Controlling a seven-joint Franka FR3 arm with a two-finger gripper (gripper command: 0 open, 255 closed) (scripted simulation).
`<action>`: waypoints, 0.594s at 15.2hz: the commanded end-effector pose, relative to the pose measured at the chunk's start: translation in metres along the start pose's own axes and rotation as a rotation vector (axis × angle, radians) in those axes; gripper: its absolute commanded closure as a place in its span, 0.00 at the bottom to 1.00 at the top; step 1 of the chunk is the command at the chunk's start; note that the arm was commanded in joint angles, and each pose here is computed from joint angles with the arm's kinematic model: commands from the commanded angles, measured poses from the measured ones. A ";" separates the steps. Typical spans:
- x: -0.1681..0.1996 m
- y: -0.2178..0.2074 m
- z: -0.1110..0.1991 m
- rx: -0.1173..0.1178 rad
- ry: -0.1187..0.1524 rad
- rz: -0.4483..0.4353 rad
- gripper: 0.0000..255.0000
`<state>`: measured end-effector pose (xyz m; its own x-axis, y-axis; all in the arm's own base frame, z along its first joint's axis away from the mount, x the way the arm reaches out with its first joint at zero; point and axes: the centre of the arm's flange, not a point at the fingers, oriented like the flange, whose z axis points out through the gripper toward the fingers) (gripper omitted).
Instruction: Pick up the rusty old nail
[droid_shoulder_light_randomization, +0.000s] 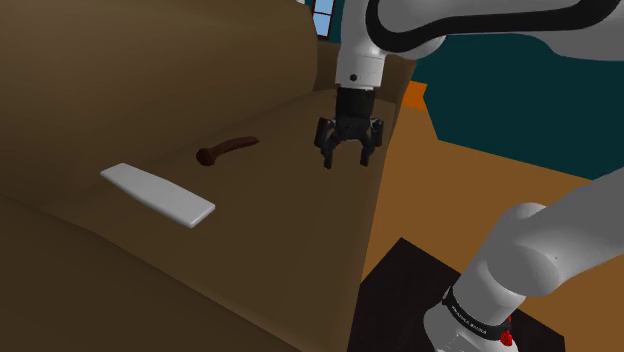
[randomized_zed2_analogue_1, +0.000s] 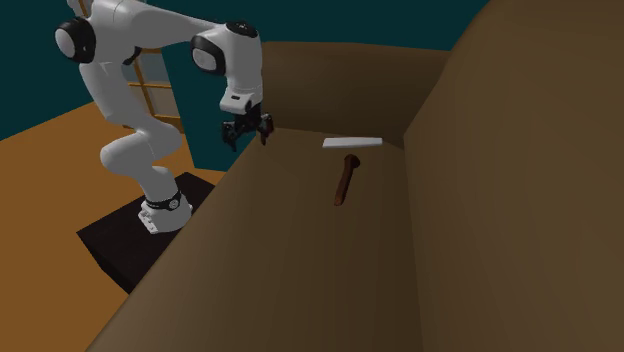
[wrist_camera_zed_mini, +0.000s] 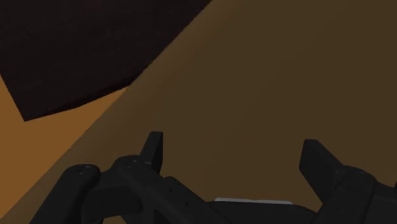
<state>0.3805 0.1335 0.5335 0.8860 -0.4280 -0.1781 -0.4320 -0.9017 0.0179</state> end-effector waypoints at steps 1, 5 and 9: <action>0.010 -0.026 0.000 0.013 0.012 0.076 0.00; 0.034 -0.068 -0.003 0.033 0.035 0.218 0.00; 0.063 -0.106 -0.008 0.053 0.057 0.359 0.00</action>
<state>0.4729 0.1975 0.5325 0.7125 -0.6913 -0.1206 -0.6945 -0.7192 0.0194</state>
